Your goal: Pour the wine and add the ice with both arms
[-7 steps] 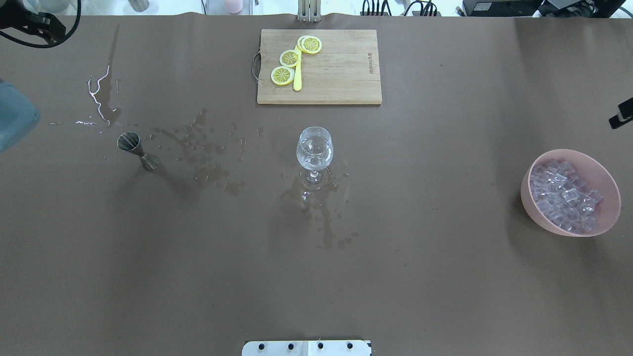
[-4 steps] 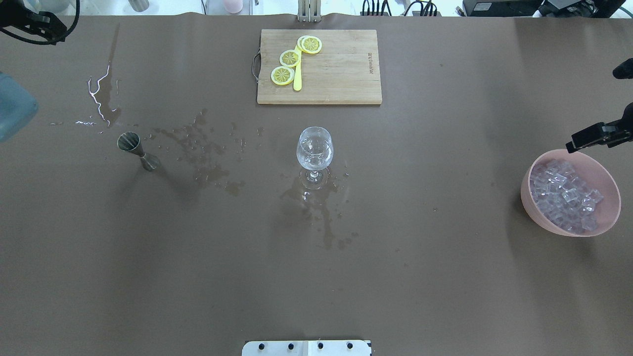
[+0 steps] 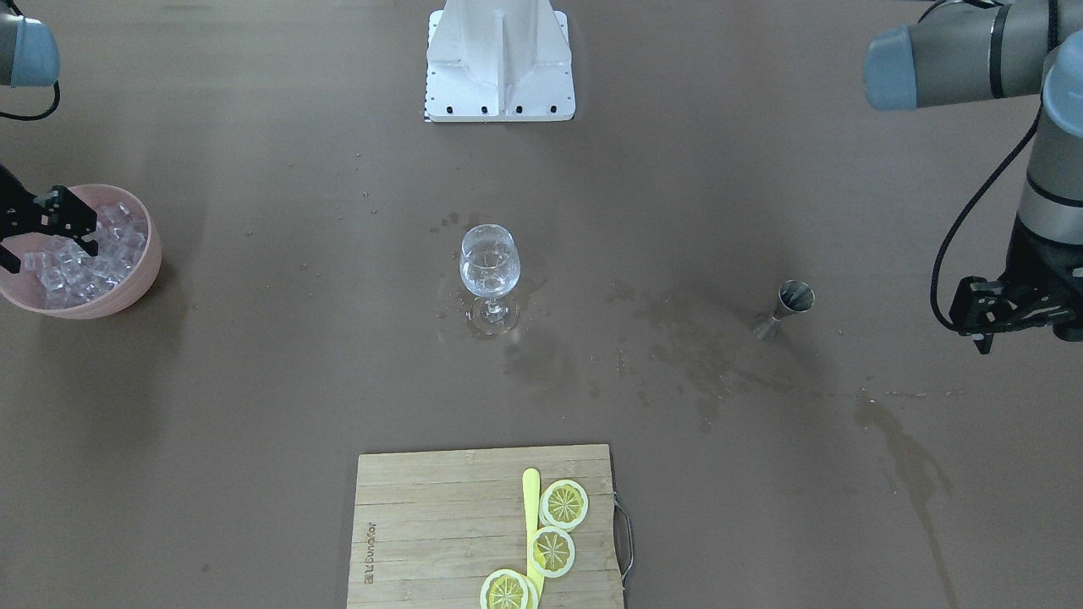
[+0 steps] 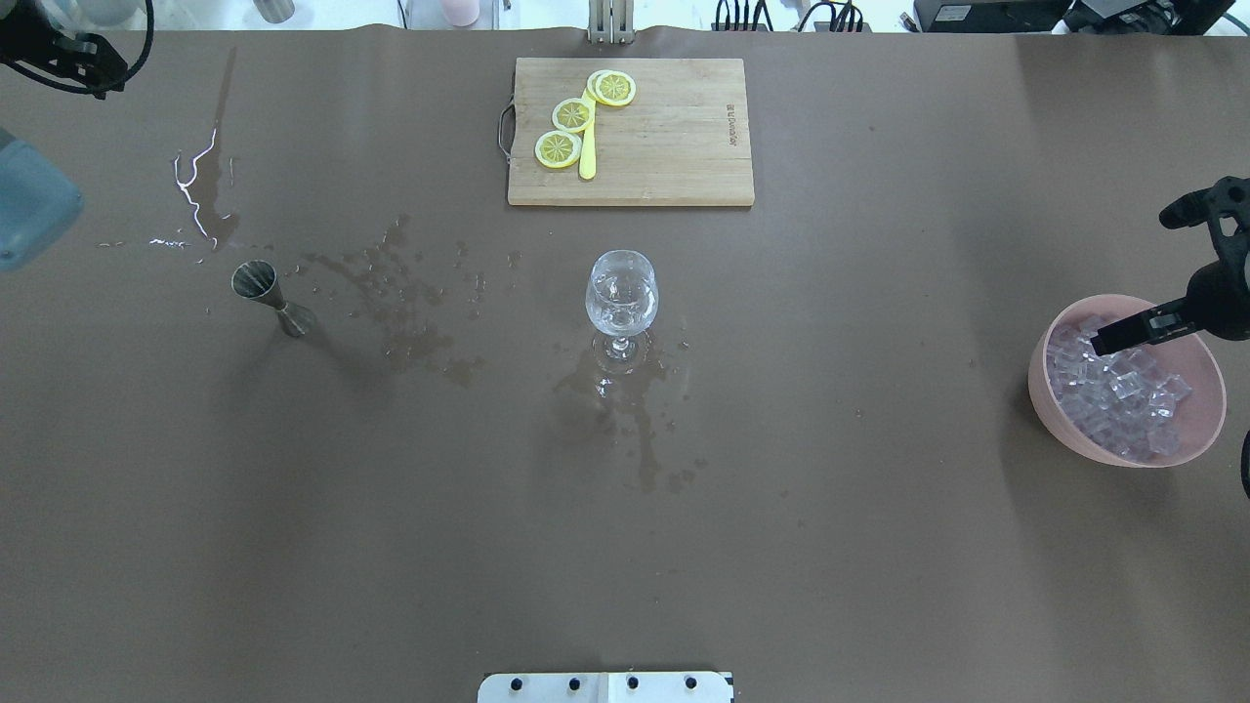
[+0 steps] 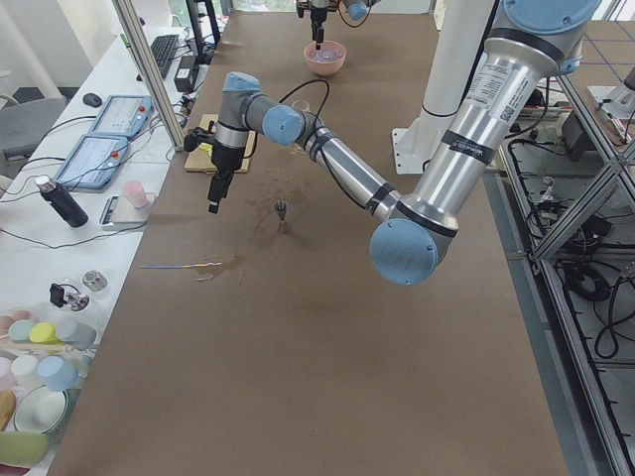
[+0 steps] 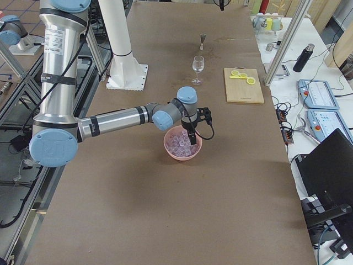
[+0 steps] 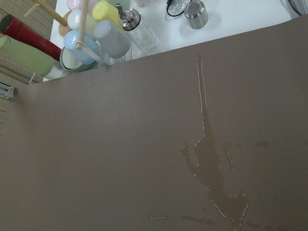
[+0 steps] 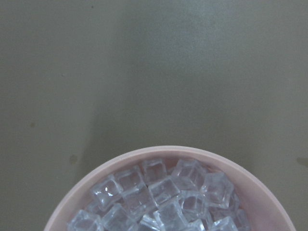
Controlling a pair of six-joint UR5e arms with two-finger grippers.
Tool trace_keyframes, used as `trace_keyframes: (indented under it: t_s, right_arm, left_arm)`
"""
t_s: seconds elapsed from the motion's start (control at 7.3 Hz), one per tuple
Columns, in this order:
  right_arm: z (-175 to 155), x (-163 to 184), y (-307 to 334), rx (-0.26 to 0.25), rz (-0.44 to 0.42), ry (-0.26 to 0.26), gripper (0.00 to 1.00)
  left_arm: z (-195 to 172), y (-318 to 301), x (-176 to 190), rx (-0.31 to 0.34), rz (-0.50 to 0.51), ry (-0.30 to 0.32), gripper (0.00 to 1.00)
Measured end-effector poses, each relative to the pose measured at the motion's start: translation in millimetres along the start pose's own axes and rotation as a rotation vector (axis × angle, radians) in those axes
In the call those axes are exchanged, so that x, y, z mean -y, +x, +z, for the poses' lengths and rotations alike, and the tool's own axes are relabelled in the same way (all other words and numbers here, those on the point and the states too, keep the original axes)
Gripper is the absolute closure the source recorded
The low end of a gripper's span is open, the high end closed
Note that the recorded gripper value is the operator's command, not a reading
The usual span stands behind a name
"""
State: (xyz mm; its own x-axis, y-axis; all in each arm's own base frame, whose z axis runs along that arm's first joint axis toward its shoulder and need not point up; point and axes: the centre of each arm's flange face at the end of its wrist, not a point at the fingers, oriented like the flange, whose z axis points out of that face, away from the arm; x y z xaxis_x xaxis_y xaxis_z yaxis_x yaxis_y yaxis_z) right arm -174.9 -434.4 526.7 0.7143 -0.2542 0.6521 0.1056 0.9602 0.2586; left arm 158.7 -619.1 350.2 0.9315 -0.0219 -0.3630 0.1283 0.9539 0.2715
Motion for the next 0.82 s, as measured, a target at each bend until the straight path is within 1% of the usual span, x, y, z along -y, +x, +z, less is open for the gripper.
trace_keyframes:
  t_s: [0.14, 0.41, 0.55, 0.69, 0.82]
  right_arm:
    - [8, -5, -4, -0.01, -0.011, -0.012, 0.02]
    - [19, -13, -9, -0.018, -0.027, -0.04, 0.17]
    - [23, -16, -11, -0.023, -0.034, -0.048, 0.21]
    - [27, -19, -11, -0.035, -0.041, -0.053, 0.29]
    - [29, -22, -11, -0.047, -0.046, -0.056, 0.41]
  left_arm:
    - [2, -1, 0, 0.002, -0.001, -0.005, 0.02]
    - [4, -1, 0, 0.005, -0.002, -0.008, 0.02]
    - [3, -1, 0, 0.004, -0.003, -0.008, 0.02]
    - [2, -1, 2, 0.003, -0.005, -0.006, 0.02]
    - [0, -2, 3, 0.002, -0.008, -0.004, 0.02]
